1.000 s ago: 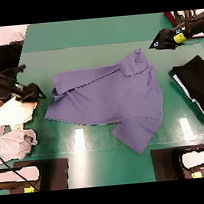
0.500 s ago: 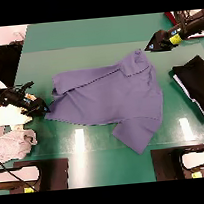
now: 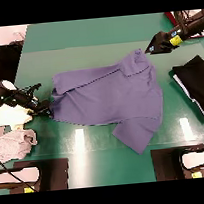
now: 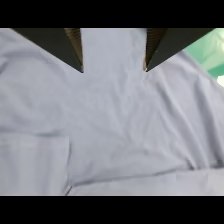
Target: Fold the shirts.
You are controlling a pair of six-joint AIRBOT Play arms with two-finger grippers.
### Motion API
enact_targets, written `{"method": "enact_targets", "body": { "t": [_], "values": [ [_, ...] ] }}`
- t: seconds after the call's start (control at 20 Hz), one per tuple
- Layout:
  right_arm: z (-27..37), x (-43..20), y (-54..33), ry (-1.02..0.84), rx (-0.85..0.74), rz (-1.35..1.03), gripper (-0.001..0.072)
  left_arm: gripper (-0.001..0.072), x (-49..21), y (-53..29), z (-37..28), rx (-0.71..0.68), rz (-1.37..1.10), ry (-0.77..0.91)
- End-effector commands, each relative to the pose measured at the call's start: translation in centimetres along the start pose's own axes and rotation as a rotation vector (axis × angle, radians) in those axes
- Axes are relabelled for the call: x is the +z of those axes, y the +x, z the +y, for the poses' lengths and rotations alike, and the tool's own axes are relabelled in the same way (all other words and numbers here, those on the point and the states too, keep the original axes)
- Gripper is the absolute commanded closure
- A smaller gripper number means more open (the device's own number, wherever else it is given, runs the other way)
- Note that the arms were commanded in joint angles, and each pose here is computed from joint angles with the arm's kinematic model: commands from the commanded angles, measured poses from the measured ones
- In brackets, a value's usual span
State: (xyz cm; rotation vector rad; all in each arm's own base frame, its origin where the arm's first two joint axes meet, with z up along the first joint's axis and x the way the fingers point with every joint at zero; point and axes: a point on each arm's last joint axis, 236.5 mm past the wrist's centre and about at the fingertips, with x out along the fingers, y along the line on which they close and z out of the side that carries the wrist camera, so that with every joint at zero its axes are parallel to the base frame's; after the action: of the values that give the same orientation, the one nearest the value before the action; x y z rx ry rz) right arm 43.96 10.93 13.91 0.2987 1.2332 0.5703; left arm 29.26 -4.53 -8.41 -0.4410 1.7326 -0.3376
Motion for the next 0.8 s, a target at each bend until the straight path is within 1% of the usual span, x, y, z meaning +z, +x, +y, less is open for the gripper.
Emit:
{"method": "enact_targets", "body": {
  "t": [0.0,0.15,0.25,0.45,0.5,0.55,0.6,0.7,0.75],
  "values": [
    [-0.9,-3.6,-0.3,0.035,-0.009,0.123,0.0345,0.0684,0.1,-0.8,-1.2,0.006,-0.024,0.029],
    [-3.8,-8.4,0.3,0.128,-0.067,0.183,0.0345,0.0684,1.2,-4.3,-2.5,0.041,-0.184,0.084],
    [-5.9,-12.6,1.0,0.225,-0.091,0.188,0.0345,0.0683,0.9,-6.6,-3.7,0.054,-0.262,0.122],
    [-8.9,-22.3,3.6,0.463,-0.099,0.173,0.0340,0.0683,0.0,-8.4,-4.9,0.057,-0.311,0.153],
    [-9.3,-24.7,4.4,0.516,-0.094,0.179,0.0266,0.0683,-0.2,-8.4,-4.9,0.056,-0.304,0.153],
    [-9.5,-26.6,5.0,0.558,-0.091,0.187,0.0154,0.0682,-0.2,-8.4,-5.0,0.053,-0.304,0.152],
    [-9.8,-28.1,5.5,0.597,-0.089,0.189,0.0138,0.0683,-0.1,-8.4,-5.0,0.050,-0.305,0.152],
    [-10.4,-29.9,6.4,0.636,-0.096,0.173,0.0142,0.0683,-0.1,-8.4,-5.0,0.050,-0.305,0.152],
    [-10.7,-30.3,6.7,0.649,-0.104,0.158,0.0156,0.0683,-0.1,-8.4,-5.0,0.050,-0.305,0.152]
  ]
}}
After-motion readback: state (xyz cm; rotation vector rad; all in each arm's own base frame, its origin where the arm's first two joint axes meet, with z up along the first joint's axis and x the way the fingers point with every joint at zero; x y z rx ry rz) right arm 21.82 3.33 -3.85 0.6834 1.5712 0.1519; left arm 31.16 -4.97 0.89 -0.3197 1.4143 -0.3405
